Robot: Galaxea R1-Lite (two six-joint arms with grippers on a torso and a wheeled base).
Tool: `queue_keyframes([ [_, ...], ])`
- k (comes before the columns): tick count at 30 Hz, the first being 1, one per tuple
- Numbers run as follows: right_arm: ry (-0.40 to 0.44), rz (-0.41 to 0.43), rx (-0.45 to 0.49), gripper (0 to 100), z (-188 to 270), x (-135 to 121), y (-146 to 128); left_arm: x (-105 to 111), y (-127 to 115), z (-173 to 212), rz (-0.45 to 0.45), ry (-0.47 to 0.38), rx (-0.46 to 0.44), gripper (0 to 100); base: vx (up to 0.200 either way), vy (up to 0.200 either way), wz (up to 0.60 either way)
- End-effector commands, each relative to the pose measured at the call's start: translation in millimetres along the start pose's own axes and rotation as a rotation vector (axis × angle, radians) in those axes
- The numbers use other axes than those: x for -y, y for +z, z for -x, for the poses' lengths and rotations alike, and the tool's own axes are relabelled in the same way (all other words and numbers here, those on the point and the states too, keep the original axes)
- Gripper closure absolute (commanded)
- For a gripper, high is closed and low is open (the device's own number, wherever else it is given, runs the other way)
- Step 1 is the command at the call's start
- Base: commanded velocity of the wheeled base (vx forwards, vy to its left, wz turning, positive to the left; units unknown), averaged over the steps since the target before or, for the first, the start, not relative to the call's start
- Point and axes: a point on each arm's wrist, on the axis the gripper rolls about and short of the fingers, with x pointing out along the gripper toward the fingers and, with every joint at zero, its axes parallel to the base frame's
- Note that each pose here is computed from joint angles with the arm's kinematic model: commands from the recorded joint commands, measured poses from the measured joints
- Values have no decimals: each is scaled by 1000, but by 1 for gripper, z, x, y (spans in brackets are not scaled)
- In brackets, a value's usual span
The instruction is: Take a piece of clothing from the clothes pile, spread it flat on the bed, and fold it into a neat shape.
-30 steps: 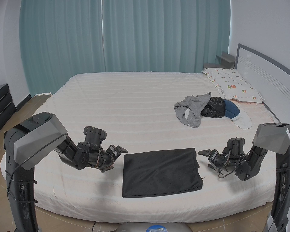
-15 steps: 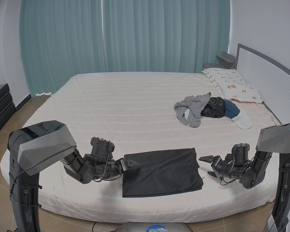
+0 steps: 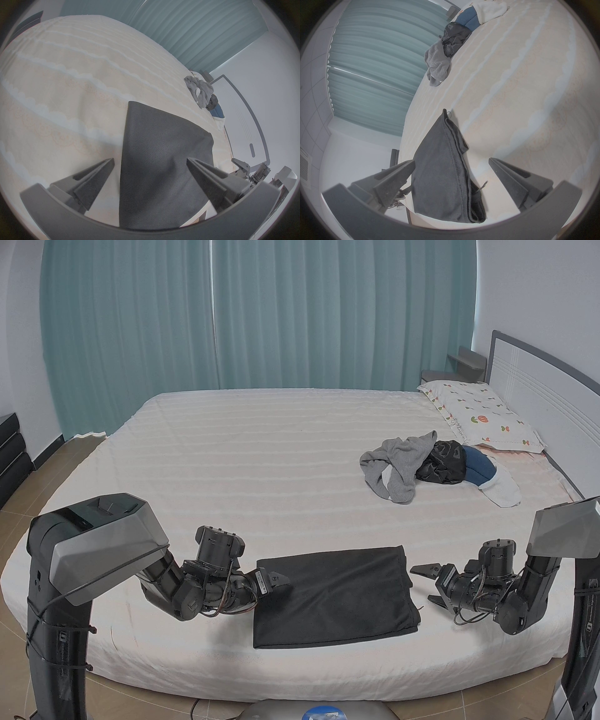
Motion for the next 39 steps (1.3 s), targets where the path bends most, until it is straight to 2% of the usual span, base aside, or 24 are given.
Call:
queue_keyframes([
  [1, -11, -4, -8, 0, 0, 3, -2, -2, -1, -2, 4, 5, -4, 100, 0, 0, 0],
  [39, -11, -8, -7, 0, 0, 3, -2, -1, 7, 9, 137, 8, 33, 100, 0, 0, 0],
])
